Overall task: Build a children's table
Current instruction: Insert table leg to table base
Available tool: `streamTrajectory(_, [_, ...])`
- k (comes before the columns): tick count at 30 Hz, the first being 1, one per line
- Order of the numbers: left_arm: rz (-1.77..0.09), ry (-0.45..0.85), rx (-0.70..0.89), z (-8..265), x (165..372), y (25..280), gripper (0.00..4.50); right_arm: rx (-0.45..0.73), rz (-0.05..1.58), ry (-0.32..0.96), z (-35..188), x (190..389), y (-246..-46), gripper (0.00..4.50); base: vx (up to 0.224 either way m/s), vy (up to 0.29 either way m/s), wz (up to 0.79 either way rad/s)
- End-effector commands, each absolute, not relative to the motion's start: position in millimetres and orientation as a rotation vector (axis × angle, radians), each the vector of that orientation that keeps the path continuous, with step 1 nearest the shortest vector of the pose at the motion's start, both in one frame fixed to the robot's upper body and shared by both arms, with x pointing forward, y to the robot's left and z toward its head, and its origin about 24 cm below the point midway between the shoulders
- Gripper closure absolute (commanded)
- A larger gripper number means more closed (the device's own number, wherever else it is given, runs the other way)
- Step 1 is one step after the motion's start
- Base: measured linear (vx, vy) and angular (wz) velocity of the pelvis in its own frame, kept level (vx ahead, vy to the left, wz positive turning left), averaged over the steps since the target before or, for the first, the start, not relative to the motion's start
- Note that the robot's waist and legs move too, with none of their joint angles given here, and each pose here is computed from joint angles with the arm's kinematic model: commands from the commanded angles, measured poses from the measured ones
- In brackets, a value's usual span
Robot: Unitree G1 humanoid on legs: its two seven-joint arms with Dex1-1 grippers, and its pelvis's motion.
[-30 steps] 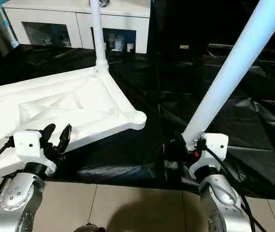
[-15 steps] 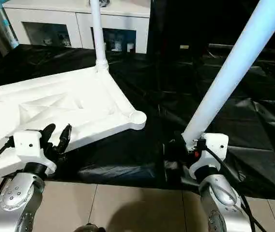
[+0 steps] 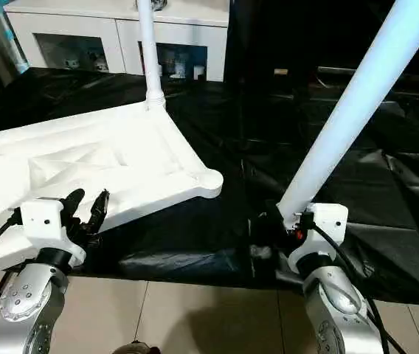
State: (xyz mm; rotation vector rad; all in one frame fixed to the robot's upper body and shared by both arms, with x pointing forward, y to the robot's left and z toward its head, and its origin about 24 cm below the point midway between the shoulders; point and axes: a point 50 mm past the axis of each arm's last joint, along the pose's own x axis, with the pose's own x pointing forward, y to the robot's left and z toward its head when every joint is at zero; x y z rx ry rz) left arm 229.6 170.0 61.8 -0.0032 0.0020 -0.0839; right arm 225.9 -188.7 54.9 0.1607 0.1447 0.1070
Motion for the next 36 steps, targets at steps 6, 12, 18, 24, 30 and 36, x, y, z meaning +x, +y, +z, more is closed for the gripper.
streamTrajectory(6, [-0.091, 0.004, -0.007, 62.5, 228.6, 167.8, 2.0, 0.161, 0.101, 0.144, 55.9, 226.8, -190.7, 1.87, 0.0, 0.0, 0.0])
streamTrajectory(12, [-0.091, 0.004, -0.007, 62.5, 228.6, 167.8, 2.0, 0.161, 0.101, 0.144, 55.9, 226.8, -190.7, 1.87, 0.0, 0.0, 0.0])
streamTrajectory(18, [-0.091, 0.004, -0.007, 62.5, 228.6, 167.8, 2.0, 0.161, 0.101, 0.144, 55.9, 226.8, -190.7, 1.87, 0.0, 0.0, 0.0])
streamTrajectory(24, [-0.091, 0.004, -0.007, 62.5, 228.6, 167.8, 2.0, 0.161, 0.101, 0.144, 55.9, 226.8, -190.7, 1.87, 0.0, 0.0, 0.0])
streamTrajectory(30, [-0.091, 0.004, -0.007, 62.5, 228.6, 167.8, 2.0, 0.161, 0.101, 0.144, 55.9, 226.8, -190.7, 1.87, 0.0, 0.0, 0.0])
streamTrajectory(36, [-0.091, 0.004, -0.007, 62.5, 228.6, 167.8, 2.0, 0.161, 0.101, 0.144, 55.9, 226.8, -190.7, 1.87, 0.0, 0.0, 0.0])
